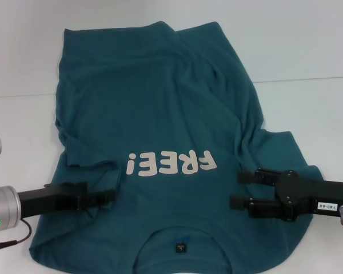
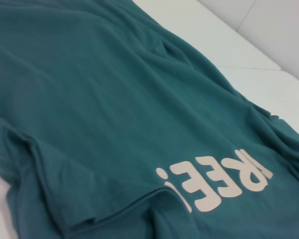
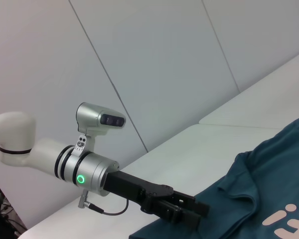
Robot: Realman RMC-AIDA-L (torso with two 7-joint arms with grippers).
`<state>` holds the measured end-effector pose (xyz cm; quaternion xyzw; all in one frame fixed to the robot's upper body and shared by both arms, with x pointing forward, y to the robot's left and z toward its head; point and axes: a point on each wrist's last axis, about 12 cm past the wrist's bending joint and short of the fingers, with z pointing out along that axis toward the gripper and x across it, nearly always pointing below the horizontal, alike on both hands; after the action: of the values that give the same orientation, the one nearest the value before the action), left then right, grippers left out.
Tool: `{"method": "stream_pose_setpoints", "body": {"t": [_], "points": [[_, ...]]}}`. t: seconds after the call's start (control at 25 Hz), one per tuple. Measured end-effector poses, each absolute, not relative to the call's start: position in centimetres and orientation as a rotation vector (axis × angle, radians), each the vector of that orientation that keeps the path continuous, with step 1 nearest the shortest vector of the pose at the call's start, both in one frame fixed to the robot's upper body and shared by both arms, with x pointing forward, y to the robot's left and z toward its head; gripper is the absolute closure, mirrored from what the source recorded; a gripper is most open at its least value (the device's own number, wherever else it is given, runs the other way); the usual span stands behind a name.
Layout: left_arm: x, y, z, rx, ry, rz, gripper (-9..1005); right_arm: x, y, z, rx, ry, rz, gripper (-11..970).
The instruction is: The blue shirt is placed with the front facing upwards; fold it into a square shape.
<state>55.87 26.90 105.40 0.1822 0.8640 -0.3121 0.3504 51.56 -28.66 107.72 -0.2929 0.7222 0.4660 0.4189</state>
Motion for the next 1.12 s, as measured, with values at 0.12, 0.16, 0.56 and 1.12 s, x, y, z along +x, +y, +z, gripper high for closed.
{"method": "stream_pose_setpoints", "body": {"t": [0.12,0.16,0.56,1.12], "points": [[55.8,27.0,105.3,0.464,2.241,-0.800,76,51.6,-28.7,107.8,-0.736,1.811,1.166,72],[55.8,27.0,105.2,0.463,2.243,-0.799,76,51.6,-28.7,107.8,-0.736,1.811,1.166,72],[55.5,26.9,104.8,0.483,2.265,-0.793,76,51.6,-28.7,107.8,-0.738,1.810,1.164,72],[55.1,25.2,105.2,0.584,2.254,-0.906,77,51.6,-28.7,107.8,-0.739,1.809,1.167,72]]}}
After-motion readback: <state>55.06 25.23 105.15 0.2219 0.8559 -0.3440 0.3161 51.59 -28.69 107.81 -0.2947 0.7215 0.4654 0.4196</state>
